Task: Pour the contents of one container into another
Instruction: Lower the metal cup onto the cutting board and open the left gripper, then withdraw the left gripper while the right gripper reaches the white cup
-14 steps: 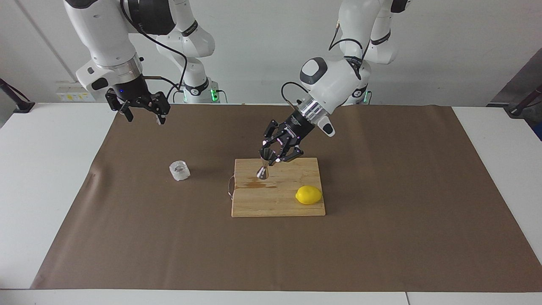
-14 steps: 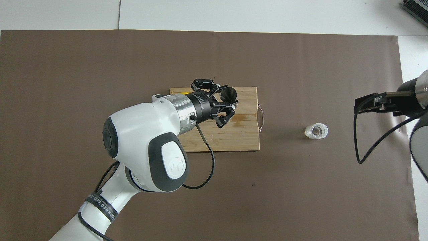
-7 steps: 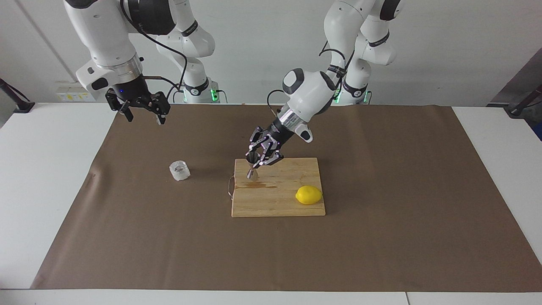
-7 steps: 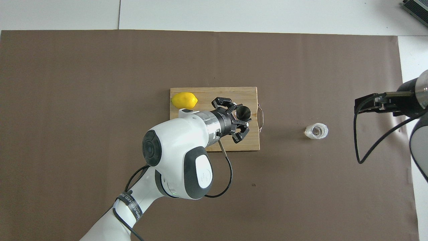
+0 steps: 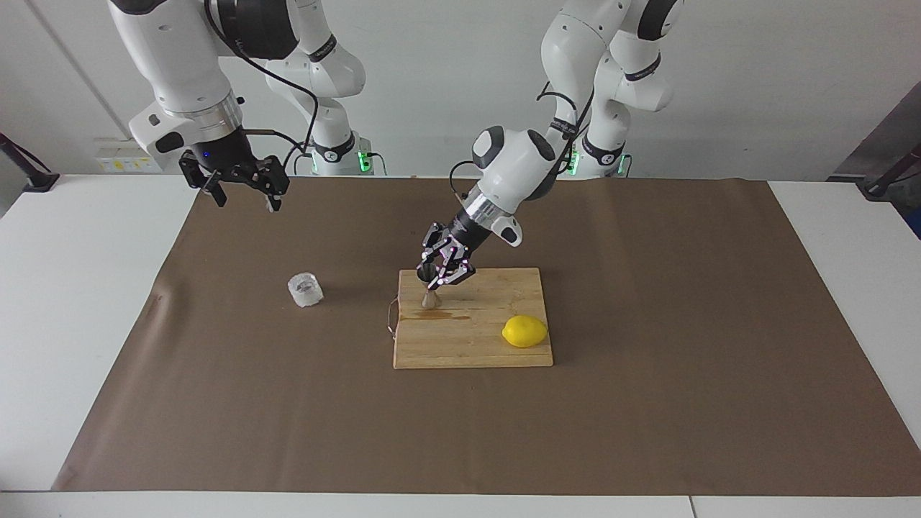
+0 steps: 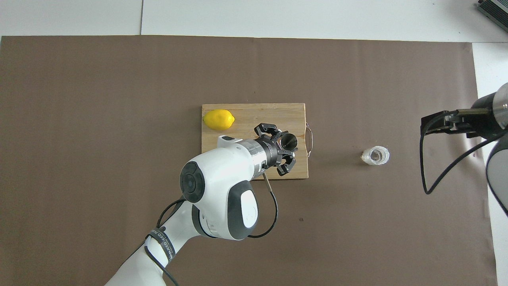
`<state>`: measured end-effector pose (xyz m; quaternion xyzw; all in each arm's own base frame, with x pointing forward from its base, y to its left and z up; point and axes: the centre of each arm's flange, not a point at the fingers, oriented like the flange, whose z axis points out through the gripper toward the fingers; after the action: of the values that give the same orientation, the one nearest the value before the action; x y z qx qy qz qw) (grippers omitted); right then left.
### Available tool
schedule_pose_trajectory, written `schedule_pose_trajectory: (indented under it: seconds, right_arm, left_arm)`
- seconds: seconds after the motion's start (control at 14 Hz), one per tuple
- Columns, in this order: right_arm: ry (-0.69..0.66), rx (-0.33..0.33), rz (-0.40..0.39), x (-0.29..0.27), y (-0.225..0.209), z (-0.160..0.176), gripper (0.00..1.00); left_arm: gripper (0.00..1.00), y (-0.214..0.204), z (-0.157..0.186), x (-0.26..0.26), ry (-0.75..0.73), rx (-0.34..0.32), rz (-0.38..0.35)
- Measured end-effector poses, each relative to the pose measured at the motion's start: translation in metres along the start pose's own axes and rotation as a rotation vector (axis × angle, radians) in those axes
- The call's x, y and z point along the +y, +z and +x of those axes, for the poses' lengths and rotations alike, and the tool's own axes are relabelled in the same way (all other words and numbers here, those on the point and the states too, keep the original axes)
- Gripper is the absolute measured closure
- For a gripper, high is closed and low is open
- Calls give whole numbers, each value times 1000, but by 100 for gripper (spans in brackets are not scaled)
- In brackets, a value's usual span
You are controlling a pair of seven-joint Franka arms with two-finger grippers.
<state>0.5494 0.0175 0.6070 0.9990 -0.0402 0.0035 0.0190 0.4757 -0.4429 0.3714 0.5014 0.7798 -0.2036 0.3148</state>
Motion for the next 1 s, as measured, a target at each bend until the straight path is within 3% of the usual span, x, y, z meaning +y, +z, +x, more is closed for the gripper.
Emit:
schedule_pose_trajectory:
  seconds: [0.43, 0.5, 0.72, 0.79, 1.0]
  right_arm:
    - [0, 0, 0, 0, 0, 0, 0]
    - [0, 0, 0, 0, 0, 0, 0]
    - [0, -1, 0, 0, 0, 0, 0]
    - [0, -7, -1, 0, 1, -1, 0]
    - [-11, -47, -6, -5, 4, -6, 0]
  left_arm:
    - [49, 6, 2, -9, 38, 16, -1]
    - [45, 7, 3, -10, 39, 16, -1]
    - [8, 5, 3, -5, 38, 17, -7]
    - [0, 0, 1, 0, 37, 16, -6]
    - [0, -39, -20, 28, 116, 52, 51]
